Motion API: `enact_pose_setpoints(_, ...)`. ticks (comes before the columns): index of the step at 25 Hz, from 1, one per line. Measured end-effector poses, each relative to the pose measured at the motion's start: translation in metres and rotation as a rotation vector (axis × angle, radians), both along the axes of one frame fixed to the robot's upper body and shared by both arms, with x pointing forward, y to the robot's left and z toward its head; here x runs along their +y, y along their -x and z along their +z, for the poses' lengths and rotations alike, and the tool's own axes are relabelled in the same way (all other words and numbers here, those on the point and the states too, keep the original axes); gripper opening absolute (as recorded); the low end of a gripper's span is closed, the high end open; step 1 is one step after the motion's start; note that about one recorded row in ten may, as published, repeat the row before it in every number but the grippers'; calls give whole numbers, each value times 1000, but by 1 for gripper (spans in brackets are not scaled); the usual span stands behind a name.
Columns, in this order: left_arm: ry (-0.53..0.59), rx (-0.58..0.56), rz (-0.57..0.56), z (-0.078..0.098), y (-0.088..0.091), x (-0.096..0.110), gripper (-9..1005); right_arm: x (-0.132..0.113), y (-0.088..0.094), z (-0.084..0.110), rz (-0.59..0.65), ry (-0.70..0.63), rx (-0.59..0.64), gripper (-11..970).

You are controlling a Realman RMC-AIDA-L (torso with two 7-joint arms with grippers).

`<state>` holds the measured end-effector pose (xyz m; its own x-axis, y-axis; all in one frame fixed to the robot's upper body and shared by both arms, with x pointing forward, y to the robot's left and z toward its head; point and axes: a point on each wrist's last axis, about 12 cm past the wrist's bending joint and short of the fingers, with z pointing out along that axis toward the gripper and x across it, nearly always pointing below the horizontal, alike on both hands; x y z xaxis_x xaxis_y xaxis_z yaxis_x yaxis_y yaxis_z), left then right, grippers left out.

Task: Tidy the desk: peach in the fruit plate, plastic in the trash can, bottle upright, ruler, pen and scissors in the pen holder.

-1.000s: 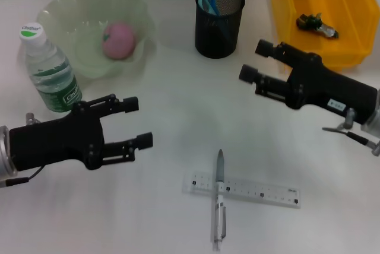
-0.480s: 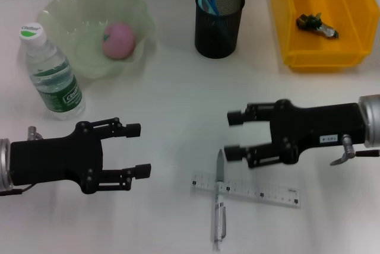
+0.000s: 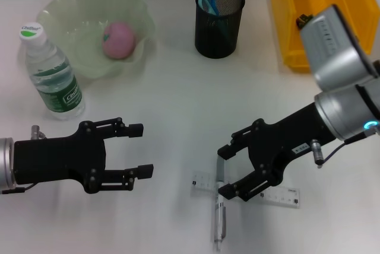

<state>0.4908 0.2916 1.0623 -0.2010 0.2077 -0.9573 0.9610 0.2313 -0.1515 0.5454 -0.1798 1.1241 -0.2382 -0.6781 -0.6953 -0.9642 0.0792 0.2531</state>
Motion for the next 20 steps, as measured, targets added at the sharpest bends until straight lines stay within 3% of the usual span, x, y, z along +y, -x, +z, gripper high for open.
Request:
enact_pose_setpoints(6,-9,0,6,-1,-1,-1,802,25,-8,8,74,145,-50,791)
enact_pose_setpoints(20,-45,2,13,-2,-6,0,802,55,-9,4,151,245,-135,792)
